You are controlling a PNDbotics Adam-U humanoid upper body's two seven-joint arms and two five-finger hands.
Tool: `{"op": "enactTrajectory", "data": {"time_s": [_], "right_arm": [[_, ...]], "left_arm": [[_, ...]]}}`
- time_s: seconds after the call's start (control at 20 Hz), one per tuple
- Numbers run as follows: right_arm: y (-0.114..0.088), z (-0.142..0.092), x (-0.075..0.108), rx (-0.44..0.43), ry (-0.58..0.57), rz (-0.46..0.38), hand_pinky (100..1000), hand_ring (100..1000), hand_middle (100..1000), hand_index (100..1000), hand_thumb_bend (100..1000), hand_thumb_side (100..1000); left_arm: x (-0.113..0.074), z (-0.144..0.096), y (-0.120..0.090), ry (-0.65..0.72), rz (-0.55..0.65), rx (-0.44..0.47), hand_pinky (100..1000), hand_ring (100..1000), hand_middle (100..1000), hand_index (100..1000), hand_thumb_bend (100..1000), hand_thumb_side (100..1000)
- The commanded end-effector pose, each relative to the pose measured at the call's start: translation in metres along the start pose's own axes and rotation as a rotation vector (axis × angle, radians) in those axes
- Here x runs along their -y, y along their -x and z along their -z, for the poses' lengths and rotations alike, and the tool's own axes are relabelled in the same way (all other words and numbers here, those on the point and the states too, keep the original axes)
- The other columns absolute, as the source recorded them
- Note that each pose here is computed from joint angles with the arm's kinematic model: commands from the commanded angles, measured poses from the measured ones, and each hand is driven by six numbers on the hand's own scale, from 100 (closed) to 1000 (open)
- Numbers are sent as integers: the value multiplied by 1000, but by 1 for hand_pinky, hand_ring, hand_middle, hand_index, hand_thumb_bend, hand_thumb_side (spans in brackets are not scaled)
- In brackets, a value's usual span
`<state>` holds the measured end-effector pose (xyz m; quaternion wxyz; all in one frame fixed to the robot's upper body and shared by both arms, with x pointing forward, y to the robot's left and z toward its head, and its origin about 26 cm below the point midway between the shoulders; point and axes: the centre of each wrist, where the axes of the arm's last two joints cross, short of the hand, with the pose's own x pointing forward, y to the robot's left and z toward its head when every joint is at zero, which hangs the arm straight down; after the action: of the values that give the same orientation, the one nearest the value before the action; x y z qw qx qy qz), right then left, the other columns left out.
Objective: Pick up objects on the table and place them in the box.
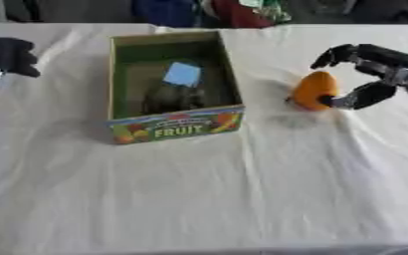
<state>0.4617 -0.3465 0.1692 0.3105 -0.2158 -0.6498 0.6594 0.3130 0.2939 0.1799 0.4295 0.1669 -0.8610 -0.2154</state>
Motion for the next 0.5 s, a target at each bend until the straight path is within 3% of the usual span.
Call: {"op": "enactTrajectory", "data": {"time_s": [0.05,0.5], "right_arm": [[5,-2,10,-33,6,-40,772,801,772,848,343,555],[14,-4,-7,-141,7,-52,754,750,716,806,289,382]], "left_arm": [[-5,2,-5,-7,12,20,651,541,548,717,342,937],[-4,1,-4,-3,9,15,650,541,548,718,334,943]]}}
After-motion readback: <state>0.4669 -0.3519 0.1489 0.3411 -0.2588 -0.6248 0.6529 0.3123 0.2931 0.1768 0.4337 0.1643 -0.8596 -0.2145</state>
